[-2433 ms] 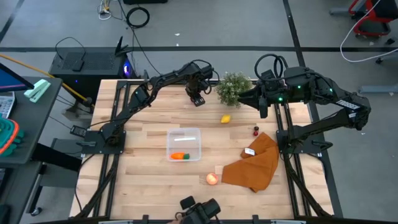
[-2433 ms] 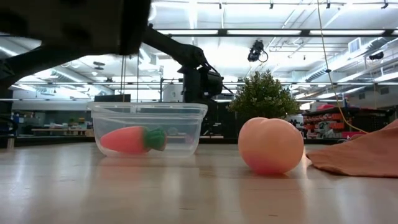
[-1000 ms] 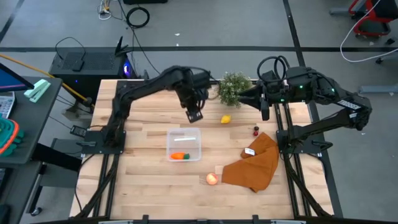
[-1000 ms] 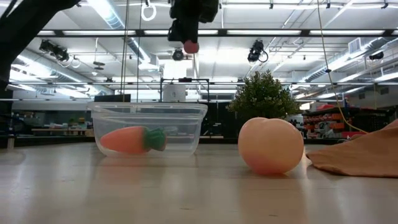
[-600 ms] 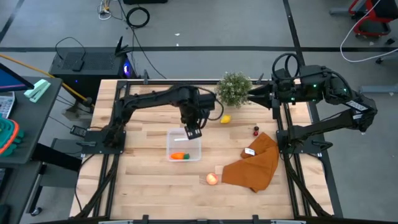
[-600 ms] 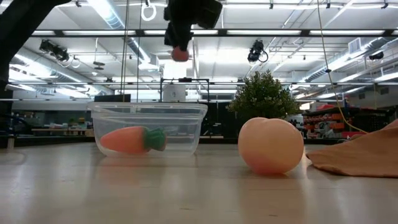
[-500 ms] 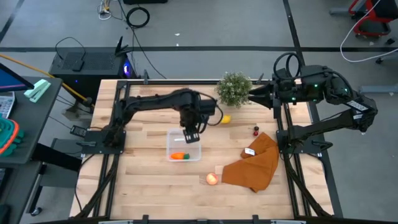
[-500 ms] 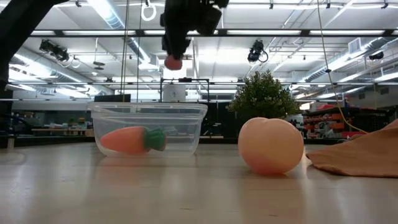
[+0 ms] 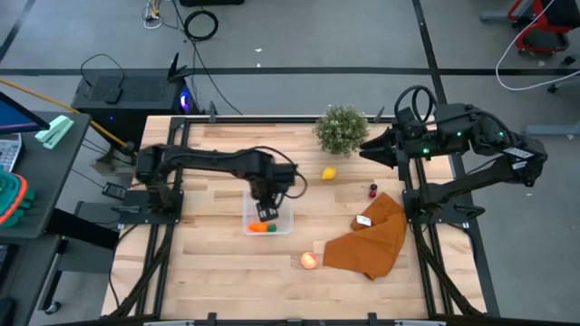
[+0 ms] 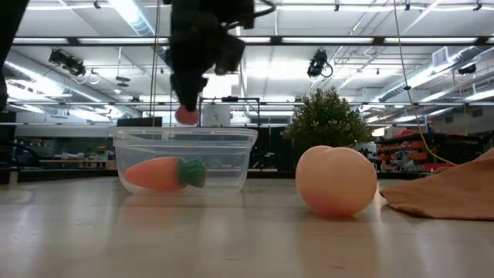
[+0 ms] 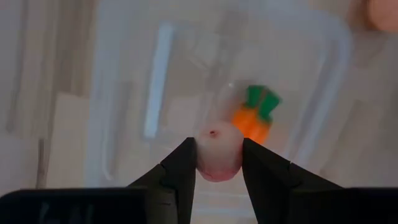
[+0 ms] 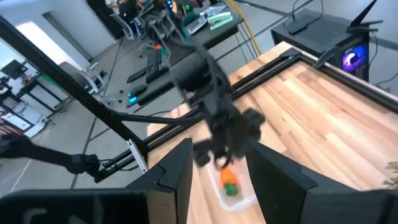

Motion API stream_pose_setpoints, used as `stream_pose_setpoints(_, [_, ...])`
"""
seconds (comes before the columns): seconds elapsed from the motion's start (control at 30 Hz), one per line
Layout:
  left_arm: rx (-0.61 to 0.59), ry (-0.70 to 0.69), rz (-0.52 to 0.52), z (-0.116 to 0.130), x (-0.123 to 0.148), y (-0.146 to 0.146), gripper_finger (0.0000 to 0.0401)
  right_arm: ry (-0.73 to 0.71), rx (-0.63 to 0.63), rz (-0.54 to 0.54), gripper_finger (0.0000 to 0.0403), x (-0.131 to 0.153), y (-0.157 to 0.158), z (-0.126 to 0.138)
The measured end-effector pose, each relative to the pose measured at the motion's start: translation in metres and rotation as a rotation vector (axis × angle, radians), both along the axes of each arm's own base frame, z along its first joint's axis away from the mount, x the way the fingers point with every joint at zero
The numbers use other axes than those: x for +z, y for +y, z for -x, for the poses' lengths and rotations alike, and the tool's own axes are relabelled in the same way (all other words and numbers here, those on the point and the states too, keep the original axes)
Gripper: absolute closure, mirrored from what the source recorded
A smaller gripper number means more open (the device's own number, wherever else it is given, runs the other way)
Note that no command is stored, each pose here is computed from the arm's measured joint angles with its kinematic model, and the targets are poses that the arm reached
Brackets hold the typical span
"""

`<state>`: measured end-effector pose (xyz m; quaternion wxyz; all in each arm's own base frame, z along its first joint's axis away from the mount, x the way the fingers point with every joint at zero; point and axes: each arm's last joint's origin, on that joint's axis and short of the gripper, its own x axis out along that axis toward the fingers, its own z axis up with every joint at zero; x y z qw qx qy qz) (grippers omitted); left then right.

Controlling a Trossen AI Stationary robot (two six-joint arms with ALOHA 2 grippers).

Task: Pick and placing Produce into tupperware
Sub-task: Put the pink peach into the transparent bin

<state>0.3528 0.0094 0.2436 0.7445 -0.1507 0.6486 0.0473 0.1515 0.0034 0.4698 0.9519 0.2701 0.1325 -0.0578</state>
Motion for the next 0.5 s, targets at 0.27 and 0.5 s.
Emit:
stream_pose_setpoints(0.27, [0.000,-0.065,-0.022,0.020,-0.031,0.007,0.0281,0.024,-0.002,0.004,0.0280,-0.005,0.009,-0.021])
stream_pose_setpoints(0.5, [-0.009,-0.059,-0.036,0.022,-0.054,0.008,0.0273,0.058,0.012,-0.021,0.0280,-0.012,0.016,-0.041])
